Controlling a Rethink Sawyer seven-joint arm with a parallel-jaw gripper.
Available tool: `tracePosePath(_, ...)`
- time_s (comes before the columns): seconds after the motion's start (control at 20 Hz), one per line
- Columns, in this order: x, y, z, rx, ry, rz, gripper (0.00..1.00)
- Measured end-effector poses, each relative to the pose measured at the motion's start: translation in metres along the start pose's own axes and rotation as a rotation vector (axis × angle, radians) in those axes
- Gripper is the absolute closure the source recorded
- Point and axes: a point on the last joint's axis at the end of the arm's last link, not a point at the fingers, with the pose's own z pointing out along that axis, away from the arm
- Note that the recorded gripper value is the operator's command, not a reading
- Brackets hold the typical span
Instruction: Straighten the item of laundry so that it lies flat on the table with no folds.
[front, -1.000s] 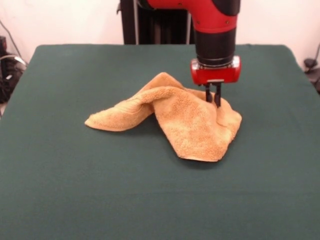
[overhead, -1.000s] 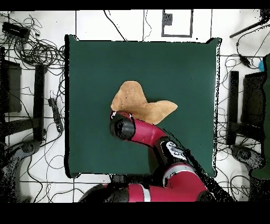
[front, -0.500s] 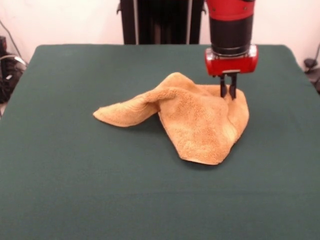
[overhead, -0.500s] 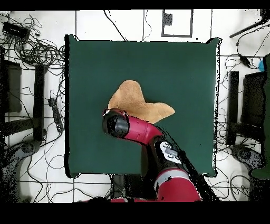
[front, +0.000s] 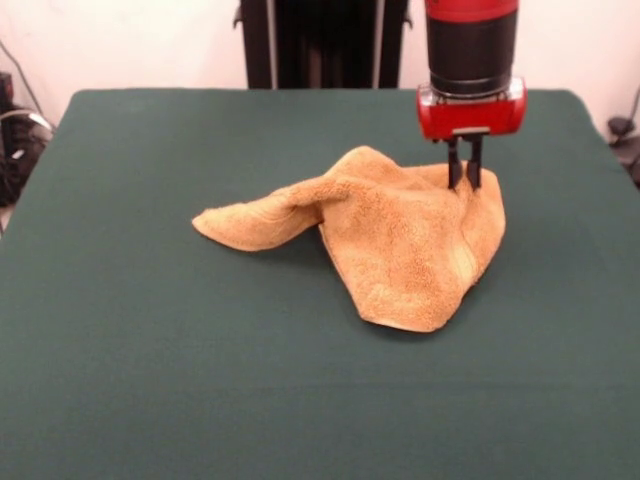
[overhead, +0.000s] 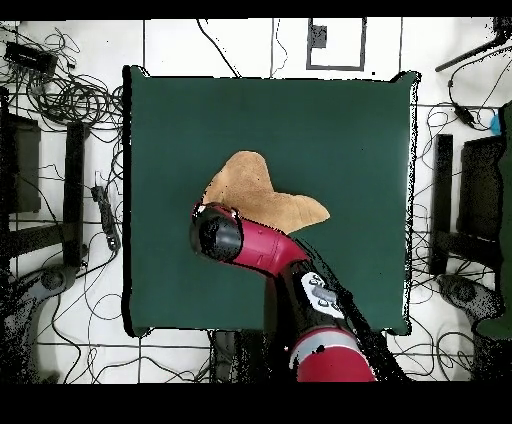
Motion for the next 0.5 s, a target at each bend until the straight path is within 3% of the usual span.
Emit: tracePosePath(0.5, 0.0035, 0.0, 0.0014, -0.02, 0.015, 0.024, 1.0)
